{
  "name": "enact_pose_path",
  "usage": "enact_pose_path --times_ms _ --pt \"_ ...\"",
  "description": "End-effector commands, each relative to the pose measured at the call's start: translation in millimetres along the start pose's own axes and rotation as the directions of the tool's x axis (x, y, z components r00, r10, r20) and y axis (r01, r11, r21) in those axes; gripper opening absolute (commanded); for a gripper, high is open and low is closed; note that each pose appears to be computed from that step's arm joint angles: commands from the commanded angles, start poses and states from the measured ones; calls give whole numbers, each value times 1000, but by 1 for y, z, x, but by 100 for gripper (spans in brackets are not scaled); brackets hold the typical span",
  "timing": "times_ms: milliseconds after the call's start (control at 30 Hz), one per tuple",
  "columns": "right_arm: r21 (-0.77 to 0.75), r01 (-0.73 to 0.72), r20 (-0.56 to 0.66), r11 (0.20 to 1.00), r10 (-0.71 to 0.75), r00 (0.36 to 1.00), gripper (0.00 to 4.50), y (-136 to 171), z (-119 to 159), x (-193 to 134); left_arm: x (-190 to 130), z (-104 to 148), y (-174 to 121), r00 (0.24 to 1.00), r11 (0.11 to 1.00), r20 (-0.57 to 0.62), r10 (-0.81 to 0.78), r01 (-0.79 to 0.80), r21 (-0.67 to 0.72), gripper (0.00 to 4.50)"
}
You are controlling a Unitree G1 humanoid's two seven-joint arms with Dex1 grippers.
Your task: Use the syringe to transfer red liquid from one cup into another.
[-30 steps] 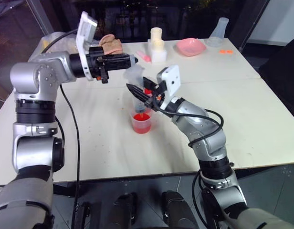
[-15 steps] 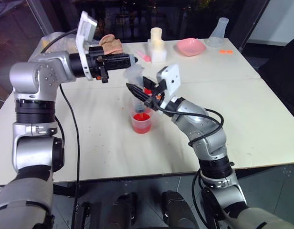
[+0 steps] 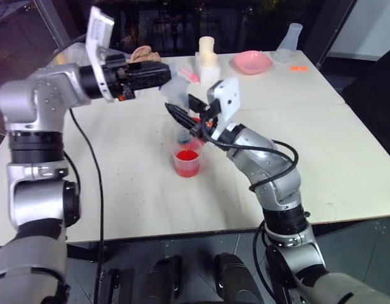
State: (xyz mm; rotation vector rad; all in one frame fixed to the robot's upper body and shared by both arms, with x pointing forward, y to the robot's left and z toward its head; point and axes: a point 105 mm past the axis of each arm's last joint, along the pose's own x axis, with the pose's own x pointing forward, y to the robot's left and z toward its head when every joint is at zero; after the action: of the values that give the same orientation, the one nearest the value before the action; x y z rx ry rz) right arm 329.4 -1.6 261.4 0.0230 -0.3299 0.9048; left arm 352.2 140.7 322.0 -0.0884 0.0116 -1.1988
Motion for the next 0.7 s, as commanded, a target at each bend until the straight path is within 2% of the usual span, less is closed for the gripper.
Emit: enact_pose_path --times_ms 33,200,367,533,633,667,700 --pt "-25 -11 104 1000 14 994 135 5 29 1 -28 15 -4 998 998 21 51 -51 22 241" --pt "-1 5 100 1000 -5 995 135 -1 30 2 -52 14 -12 996 996 8 86 -86 0 241" --pt "76 100 81 992 -107 991 135 -21 44 6 -50 -1 -20 997 998 -17 69 -69 6 241" --pt "193 282 -41 940 -280 959 135 -65 66 10 -40 -16 -34 1000 1000 -18 -1 2 19 241" --pt "205 383 -174 901 -351 920 135 -94 82 9 -37 -28 -35 999 1000 -29 -13 13 10 241" --pt "178 423 -233 888 -380 895 135 -103 84 7 -36 -32 -35 999 1000 -37 -11 12 25 241" --pt "103 471 -356 876 -410 840 135 -113 75 5 -34 -38 -35 999 999 -49 -10 12 34 241"
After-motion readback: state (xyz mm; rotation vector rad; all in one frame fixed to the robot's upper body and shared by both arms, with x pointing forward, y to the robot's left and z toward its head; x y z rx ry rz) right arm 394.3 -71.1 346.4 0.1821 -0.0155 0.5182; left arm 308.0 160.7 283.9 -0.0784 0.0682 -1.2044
